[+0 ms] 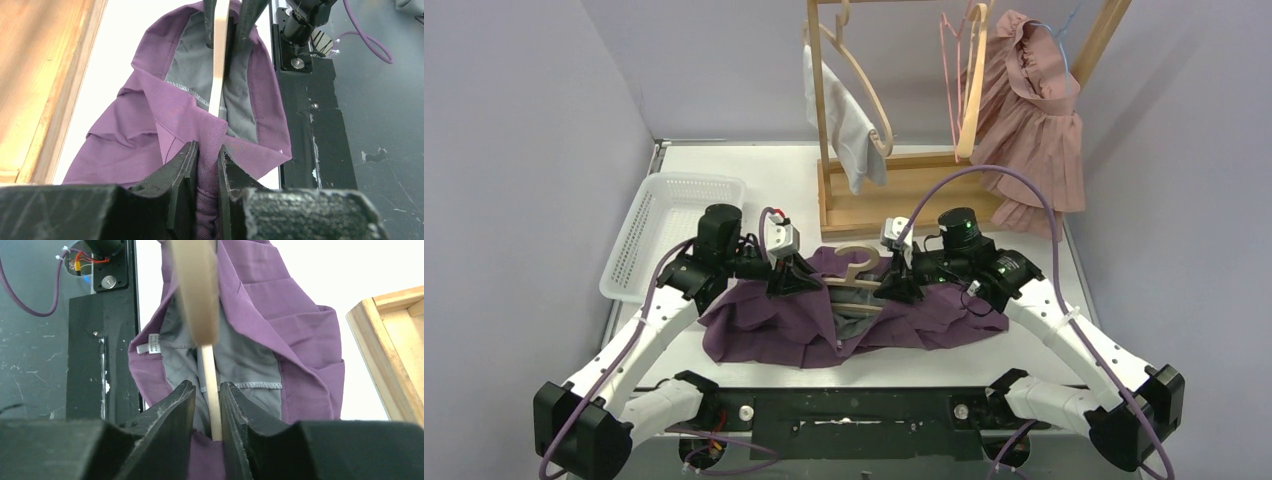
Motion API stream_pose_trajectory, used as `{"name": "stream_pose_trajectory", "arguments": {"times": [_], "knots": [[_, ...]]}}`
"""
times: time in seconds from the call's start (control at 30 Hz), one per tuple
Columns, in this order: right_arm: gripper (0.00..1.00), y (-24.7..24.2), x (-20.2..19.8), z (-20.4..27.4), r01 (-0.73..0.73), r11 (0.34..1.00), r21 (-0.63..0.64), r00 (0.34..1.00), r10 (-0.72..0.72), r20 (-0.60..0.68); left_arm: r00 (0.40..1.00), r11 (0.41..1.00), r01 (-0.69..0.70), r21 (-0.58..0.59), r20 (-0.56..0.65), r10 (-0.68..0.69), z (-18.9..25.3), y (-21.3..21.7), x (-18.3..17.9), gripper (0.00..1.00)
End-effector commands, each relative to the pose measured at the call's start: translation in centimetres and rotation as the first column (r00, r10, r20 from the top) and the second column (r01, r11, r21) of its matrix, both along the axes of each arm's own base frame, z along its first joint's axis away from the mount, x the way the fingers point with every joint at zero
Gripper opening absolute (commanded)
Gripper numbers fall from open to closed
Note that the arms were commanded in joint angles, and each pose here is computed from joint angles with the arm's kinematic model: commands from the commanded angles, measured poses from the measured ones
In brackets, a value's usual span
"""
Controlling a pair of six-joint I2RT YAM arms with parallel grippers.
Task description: Place the skirt on the hanger
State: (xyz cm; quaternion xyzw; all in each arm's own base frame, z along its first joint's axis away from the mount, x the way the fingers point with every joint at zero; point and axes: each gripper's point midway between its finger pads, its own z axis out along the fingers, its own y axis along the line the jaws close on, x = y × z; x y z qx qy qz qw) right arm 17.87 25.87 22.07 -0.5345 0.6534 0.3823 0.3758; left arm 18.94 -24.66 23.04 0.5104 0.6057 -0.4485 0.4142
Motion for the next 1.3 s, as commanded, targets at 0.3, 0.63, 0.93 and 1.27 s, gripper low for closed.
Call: {"name": "stream_pose_trajectory", "arguments": {"times": [0.3, 0.63, 0.93, 1.27], "knots": [[0.09, 2.1, 1.3, 1.0, -0.038, 0.998, 0.043, 0.999, 0.037, 0.034, 0.992, 0.997, 0.003, -0.082, 0.127, 0.008, 3.9, 1.0, 0.9, 0.0], [0.0, -2.0, -2.6, 8.8, 0.001, 0.993, 0.117, 0.983, -0.022, 0.181, 0.977, 0.981, -0.188, 0.053, 0.109, 0.182, 4.7, 4.4, 1.4, 0.26], [0.0, -3.5, -3.0, 13.9, 0.131, 0.98, 0.147, 0.979, -0.151, 0.138, 0.909, 0.931, -0.283, -0.231, 0.244, 0.336, 18.7, 3.8, 3.6, 0.79], [0.0, -2.9, -1.2, 18.0, 0.204, 0.929, 0.31, 0.95, -0.264, 0.168, 0.955, 0.9, -0.111, -0.422, 0.204, 0.213, 22.6, 0.3, 1.7, 0.88]]}}
